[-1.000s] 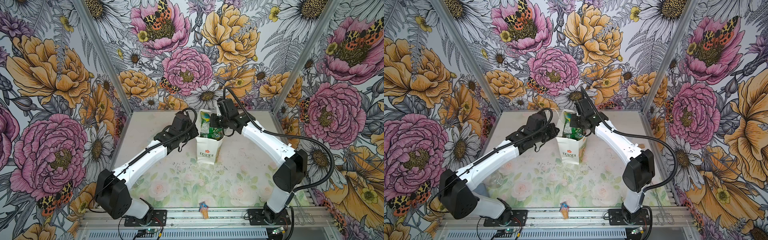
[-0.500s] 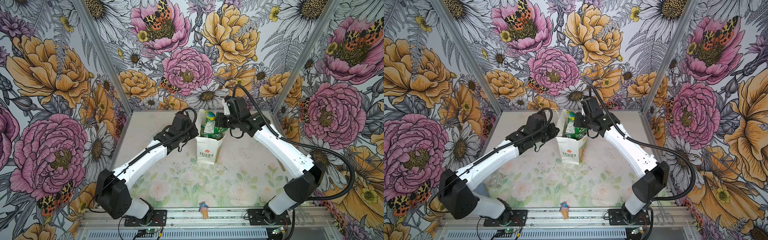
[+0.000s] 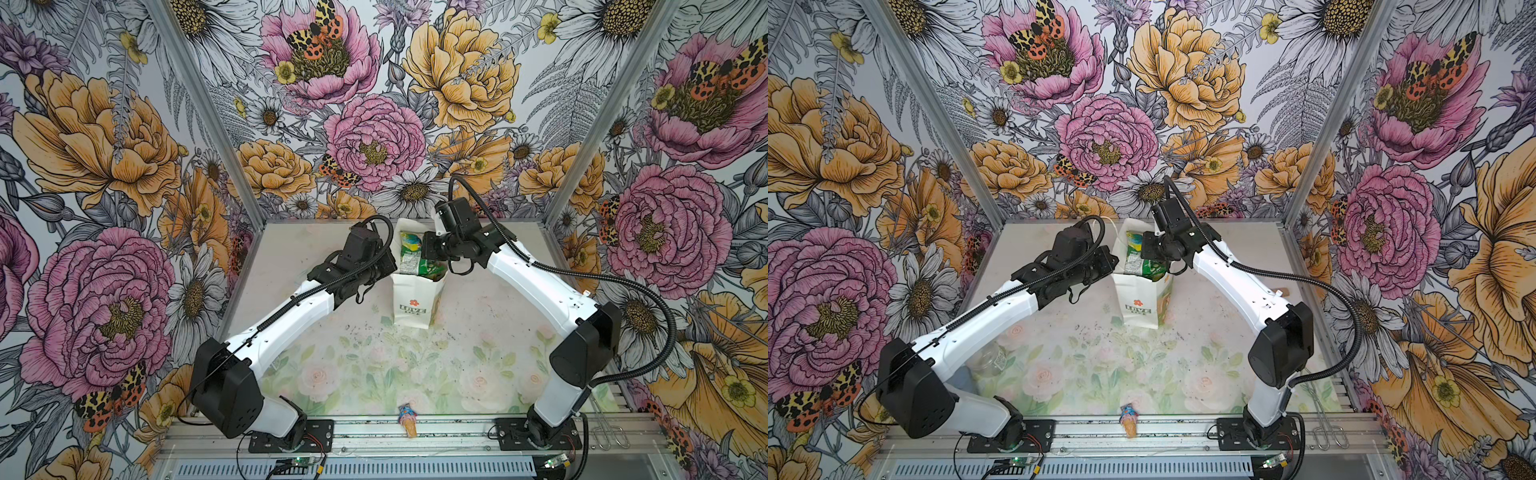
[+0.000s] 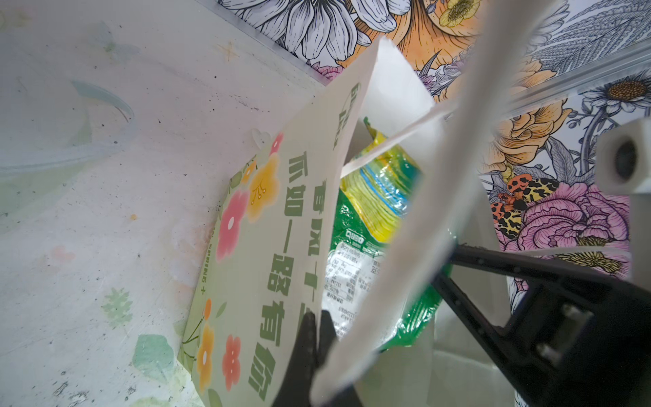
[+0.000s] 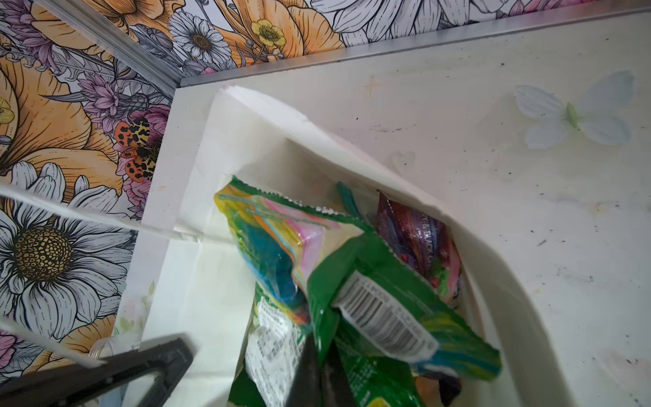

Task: Place the snacks into the paper bag
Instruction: 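Push the green chip bag deeper into the paper bag with the right gripper, then open the right gripper and withdraw it while the left gripper releases the bag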

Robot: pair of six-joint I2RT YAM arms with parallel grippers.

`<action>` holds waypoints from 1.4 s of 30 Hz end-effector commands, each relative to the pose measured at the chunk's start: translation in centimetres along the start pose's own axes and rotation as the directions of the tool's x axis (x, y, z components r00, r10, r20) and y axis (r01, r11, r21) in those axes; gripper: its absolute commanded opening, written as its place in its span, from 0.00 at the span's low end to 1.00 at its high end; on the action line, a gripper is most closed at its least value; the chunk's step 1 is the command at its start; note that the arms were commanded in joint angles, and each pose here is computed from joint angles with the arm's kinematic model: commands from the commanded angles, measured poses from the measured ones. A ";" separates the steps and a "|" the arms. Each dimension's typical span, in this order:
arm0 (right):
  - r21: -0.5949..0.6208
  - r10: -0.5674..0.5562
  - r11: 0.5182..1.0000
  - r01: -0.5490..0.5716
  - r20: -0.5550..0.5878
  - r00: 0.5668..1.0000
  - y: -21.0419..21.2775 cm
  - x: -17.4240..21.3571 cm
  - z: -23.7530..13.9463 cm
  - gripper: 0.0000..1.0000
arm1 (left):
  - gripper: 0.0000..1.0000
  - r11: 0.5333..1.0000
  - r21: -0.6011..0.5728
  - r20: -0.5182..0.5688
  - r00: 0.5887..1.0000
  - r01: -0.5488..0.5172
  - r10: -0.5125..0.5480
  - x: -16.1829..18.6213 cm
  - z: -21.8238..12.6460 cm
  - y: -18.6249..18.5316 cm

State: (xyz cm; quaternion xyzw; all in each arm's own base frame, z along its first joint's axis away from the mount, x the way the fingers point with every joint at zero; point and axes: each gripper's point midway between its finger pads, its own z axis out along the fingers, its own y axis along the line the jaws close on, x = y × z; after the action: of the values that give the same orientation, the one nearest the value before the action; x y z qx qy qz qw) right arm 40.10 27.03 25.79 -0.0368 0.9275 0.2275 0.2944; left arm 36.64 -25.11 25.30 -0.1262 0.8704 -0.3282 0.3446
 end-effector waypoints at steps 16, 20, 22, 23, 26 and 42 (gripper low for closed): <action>0.046 0.028 0.999 -0.028 0.007 1.000 -1.5 -1.2 2.0 0.05 | 0.00 1.000 0.007 0.001 1.000 0.005 -0.005 -0.1 -0.4 0.2; 0.014 0.019 1.000 -0.019 0.033 0.999 -0.4 -1.8 0.5 0.19 | 0.00 1.000 0.023 0.013 1.000 0.004 -0.005 -0.5 -1.0 -0.3; -0.002 0.015 1.000 -0.015 0.054 0.998 0.0 -2.3 -0.6 0.28 | 0.01 0.999 0.039 0.019 1.000 0.001 -0.002 -0.8 -1.4 -0.9; -0.014 0.012 1.000 -0.011 0.066 0.998 0.4 -2.6 -1.3 0.35 | 0.02 0.999 0.052 0.023 1.000 -0.004 0.002 -1.0 -1.7 -1.3; -0.054 0.008 0.999 -0.002 0.095 0.995 1.4 -3.2 -3.4 0.46 | 0.10 0.996 0.090 0.045 0.999 -0.020 0.016 -1.8 -2.9 -2.6; -0.184 -0.080 0.973 0.138 0.291 0.953 4.6 -4.4 -16.9 0.55 | 0.98 0.983 0.157 0.174 0.982 -0.098 0.071 -4.5 -9.7 -5.4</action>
State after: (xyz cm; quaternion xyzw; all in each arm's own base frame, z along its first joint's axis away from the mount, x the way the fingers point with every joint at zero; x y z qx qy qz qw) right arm 35.59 24.88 39.66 -0.0662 0.8587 0.3142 0.3993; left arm 34.26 -23.77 34.03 -0.0932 0.8244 -0.3779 0.4111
